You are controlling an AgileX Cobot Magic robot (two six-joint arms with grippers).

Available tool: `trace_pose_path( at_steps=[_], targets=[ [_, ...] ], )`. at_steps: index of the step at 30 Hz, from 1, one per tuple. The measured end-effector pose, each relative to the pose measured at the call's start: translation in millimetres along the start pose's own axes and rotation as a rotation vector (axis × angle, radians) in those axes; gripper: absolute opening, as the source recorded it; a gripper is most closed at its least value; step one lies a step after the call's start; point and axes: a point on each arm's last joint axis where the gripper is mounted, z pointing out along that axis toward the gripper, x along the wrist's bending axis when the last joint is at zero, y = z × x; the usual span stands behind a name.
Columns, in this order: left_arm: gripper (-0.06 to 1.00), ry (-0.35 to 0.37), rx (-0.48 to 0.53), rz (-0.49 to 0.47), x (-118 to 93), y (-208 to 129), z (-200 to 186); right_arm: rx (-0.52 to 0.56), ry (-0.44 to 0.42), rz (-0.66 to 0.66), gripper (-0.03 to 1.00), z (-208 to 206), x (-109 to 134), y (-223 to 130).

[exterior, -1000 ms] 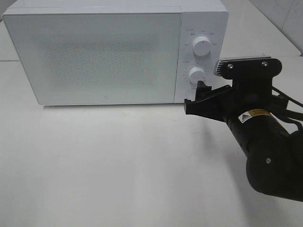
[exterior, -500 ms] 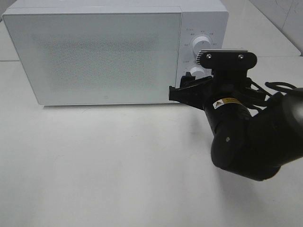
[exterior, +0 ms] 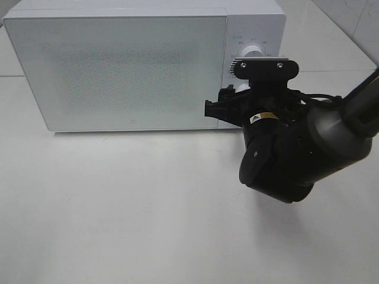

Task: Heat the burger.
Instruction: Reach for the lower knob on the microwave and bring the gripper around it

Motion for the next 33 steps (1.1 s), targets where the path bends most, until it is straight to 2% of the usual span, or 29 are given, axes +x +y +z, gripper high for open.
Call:
trace_pose_path(
  at_steps=[13,33],
  targets=[
    [0.98,0.000,0.000,0.000,0.0,0.0,0.0,-0.003,-0.041,0.006,0.77,22.3,1.8,-4.9],
    [0.98,0.000,0.000,0.000,0.0,0.0,0.0,0.009,-0.039,0.011,0.76,23.2,3.4,-8.8]
  ],
)
